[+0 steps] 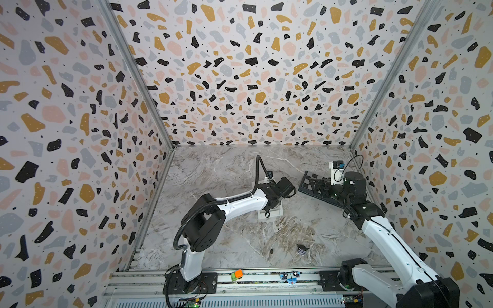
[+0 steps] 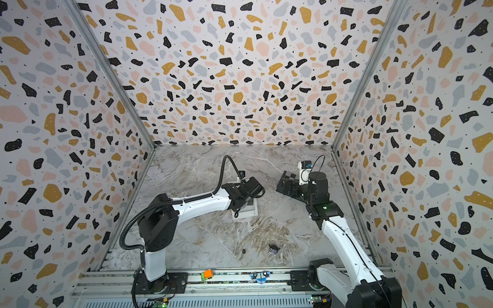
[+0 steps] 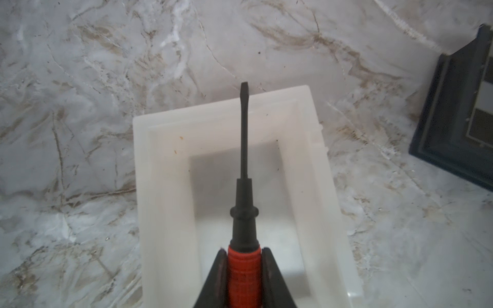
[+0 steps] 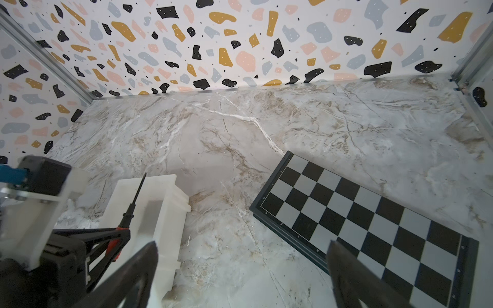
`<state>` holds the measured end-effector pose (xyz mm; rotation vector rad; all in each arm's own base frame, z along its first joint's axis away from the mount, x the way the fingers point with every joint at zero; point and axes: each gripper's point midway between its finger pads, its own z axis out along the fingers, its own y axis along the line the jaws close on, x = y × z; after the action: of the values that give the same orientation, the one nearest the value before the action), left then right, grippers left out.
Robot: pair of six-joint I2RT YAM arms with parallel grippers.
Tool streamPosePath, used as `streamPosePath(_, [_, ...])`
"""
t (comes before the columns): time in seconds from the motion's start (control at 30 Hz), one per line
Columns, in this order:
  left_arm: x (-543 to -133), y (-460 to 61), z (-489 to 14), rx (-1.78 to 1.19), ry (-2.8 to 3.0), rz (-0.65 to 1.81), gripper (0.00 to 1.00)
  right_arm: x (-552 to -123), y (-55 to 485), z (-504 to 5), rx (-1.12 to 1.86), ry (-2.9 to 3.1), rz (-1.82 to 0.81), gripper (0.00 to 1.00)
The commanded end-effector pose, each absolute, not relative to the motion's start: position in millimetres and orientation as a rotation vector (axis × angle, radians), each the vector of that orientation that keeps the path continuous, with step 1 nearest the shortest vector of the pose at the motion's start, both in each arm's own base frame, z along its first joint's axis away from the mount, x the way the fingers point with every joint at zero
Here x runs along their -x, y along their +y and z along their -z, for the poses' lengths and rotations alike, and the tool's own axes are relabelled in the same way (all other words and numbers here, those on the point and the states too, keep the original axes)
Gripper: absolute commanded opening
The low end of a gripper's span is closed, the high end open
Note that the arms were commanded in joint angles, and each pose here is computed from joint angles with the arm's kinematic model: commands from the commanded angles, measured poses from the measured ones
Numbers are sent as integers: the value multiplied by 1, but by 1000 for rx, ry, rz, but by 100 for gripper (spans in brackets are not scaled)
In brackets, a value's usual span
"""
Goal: Put the screwdriver in the bin
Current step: Place the screwdriver in the bin.
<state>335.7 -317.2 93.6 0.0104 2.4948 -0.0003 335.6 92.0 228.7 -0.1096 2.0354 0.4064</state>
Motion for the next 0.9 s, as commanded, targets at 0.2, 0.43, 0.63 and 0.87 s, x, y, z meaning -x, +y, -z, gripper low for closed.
streamPosePath(0.2, [-331, -321, -76, -62, 2541, -41, 8, -331, 87, -228, 105, 2030, -417, 99])
streamPosePath(0.43, [-327, -322, -63, -76, 2560, -50, 12, -331, 87, -226, 101, 2033, -420, 99])
streamPosePath(0.63, [-326, -322, -51, -89, 2579, -73, 13, -330, 87, -228, 102, 2029, -420, 99])
streamPosePath(0.87, [-325, -319, -50, -85, 2577, -87, 20, -329, 85, -227, 99, 2032, -416, 99])
